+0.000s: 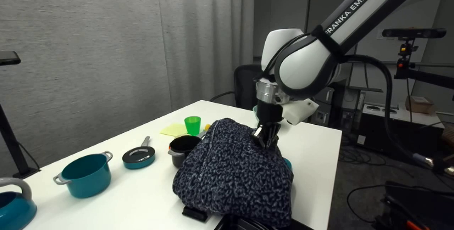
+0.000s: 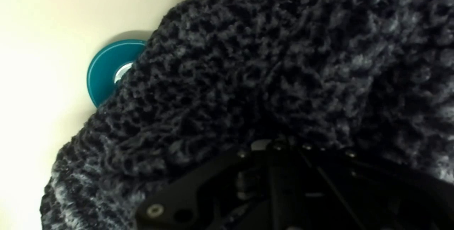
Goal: Push the fleece blanket to the left
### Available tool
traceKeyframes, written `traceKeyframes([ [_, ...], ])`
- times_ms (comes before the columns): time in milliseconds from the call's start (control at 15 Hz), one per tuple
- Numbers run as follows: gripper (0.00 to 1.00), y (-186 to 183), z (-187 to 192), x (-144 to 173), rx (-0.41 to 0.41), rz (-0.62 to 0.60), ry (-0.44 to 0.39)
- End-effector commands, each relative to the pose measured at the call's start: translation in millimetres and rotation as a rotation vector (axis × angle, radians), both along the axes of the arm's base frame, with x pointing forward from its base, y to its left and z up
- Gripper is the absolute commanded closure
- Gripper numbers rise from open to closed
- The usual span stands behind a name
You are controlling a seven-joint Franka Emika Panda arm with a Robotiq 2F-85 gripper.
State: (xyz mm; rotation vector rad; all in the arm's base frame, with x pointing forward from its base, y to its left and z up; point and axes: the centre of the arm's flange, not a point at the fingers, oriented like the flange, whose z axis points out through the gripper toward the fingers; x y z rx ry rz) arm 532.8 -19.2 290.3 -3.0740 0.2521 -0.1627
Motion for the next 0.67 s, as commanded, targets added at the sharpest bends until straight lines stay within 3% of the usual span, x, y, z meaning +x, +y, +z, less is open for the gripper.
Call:
traceKeyframes([
  [0,1.0,0,0,0,0.0,0.0,0.0],
  [133,1.0,-7,-24,-5,-0.019,-0.014,0.022],
  [400,1.0,-32,-73,-9,-0.116,-0.103,0.148],
  [600,1.0,-51,-110,-4,-0.159,-0.183,0.151],
])
